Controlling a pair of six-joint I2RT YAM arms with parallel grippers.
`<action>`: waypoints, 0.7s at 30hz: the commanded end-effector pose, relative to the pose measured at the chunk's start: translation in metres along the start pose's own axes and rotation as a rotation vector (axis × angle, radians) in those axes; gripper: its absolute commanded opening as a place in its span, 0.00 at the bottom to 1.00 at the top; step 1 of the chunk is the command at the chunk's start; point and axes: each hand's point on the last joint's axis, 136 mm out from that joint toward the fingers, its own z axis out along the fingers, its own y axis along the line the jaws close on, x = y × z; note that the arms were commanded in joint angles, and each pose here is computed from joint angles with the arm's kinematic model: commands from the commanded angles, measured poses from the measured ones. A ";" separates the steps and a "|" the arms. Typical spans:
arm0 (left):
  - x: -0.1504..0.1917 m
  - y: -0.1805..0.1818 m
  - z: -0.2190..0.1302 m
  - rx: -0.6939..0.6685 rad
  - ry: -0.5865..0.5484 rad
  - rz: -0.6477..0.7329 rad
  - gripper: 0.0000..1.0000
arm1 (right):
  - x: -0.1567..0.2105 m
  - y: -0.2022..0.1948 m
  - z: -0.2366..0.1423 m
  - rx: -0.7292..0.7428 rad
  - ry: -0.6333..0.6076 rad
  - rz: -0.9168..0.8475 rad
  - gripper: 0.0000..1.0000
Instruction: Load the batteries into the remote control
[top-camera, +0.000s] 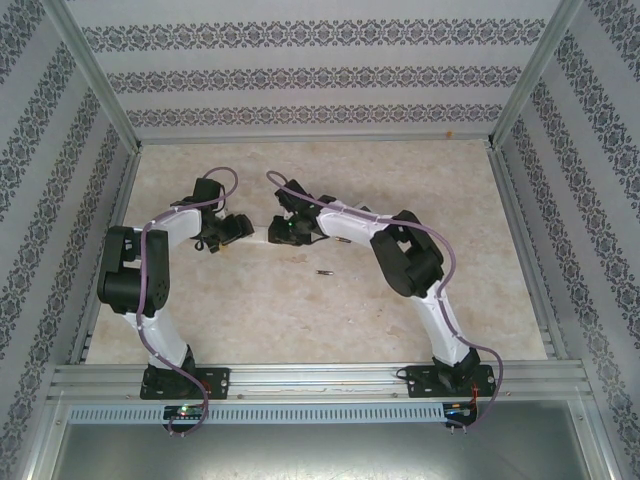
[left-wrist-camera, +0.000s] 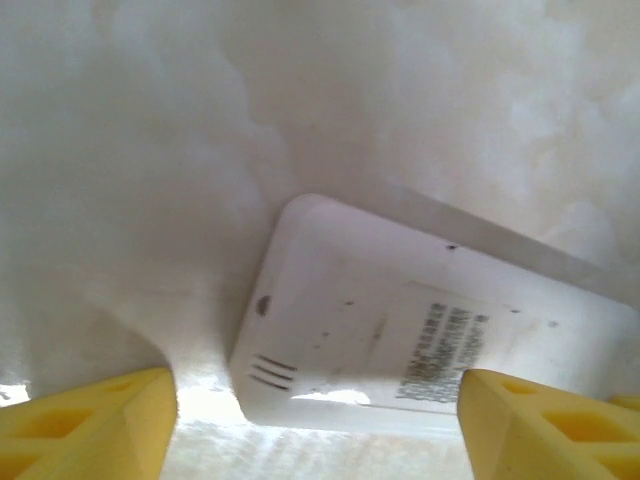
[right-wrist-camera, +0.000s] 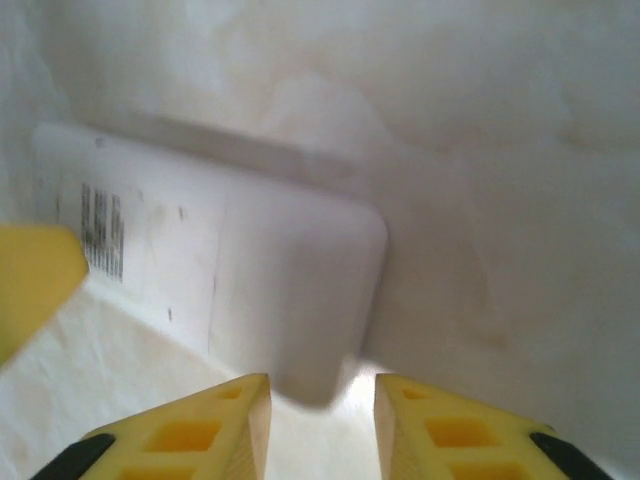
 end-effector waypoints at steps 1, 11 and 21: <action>-0.028 -0.019 -0.028 0.090 -0.136 0.013 0.84 | -0.043 0.021 -0.059 -0.001 -0.224 -0.167 0.48; -0.028 -0.002 -0.148 0.222 -0.421 -0.197 0.98 | -0.037 0.041 -0.046 0.117 -0.006 -0.975 0.95; 0.008 0.018 -0.197 0.272 -0.560 -0.283 0.98 | -0.018 0.049 0.016 0.133 0.161 -1.196 0.97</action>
